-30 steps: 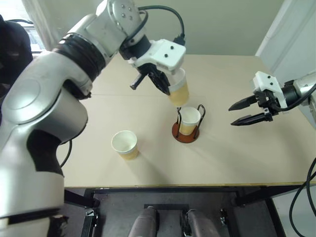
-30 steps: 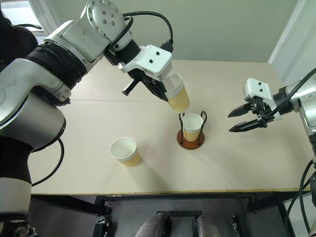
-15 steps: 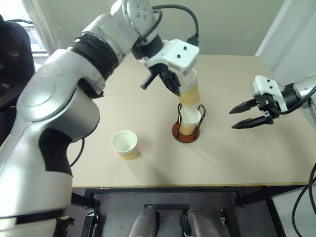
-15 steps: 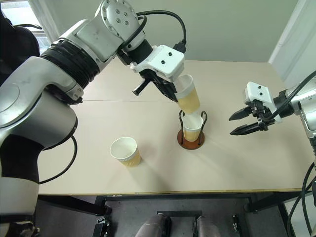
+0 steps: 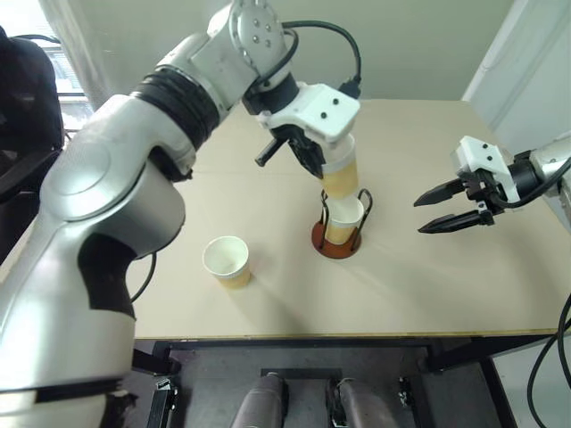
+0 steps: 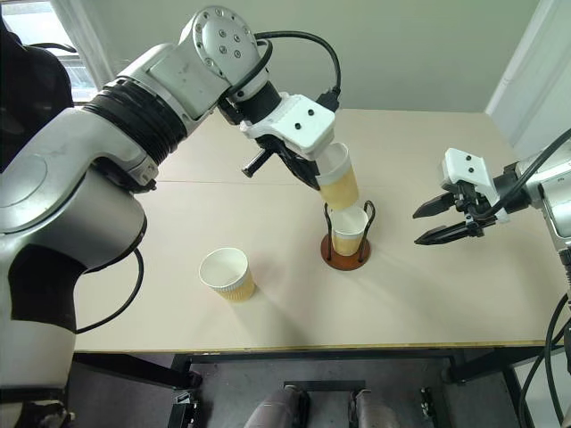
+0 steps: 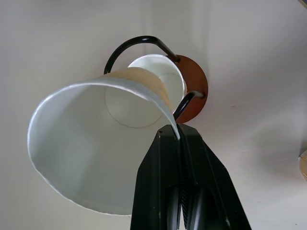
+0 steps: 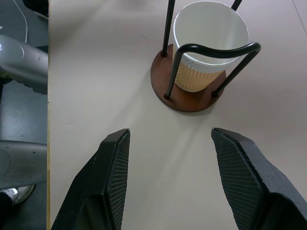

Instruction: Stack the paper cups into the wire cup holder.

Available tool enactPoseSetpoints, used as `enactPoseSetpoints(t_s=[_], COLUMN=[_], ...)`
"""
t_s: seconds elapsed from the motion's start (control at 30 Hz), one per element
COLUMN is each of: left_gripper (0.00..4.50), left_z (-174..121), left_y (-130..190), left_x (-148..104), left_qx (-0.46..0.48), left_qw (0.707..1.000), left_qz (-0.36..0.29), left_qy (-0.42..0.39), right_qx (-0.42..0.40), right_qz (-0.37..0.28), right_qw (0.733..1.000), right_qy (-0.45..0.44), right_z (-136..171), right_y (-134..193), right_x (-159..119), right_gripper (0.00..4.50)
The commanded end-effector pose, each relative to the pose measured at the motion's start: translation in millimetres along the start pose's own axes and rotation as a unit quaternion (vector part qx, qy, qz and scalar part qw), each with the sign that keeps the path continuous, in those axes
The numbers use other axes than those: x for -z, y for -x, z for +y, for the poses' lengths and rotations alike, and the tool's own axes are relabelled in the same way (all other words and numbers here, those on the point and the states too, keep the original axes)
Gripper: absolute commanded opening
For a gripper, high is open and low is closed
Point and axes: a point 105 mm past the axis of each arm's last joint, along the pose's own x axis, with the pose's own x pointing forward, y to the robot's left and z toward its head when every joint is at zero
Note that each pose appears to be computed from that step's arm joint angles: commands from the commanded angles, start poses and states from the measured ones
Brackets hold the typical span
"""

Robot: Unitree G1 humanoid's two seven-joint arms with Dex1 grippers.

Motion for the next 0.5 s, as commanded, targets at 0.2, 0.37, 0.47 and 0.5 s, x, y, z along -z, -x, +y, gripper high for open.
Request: enactPoseSetpoints(t_s=[0.2, 0.37, 0.47, 0.5], left_gripper=[0.05, 0.05, 0.05, 0.05], left_z=[0.7, 1.9, 2.3, 2.5], left_y=[-0.9, -3.2, -5.1, -5.6], left_x=[-2.6, -2.2, -1.9, -2.1], left_qx=[0.010, 0.009, 0.009, 0.009], left_qw=[1.000, 1.000, 1.000, 1.000], left_qz=[0.008, 0.010, 0.010, 0.010], left_qy=[-0.023, -0.028, -0.028, -0.028], right_qx=[0.023, 0.024, 0.025, 0.025], right_qz=[-0.006, -0.006, -0.005, -0.005], right_qw=[1.000, 1.000, 1.000, 1.000], right_qy=[0.017, 0.017, 0.017, 0.017], right_z=[0.0, 0.3, 0.6, 0.7], right_y=[14.0, 14.1, 14.2, 14.3], right_x=[-8.7, -8.9, -8.6, -8.5], right_gripper=[2.70, 2.70, 2.70, 2.70])
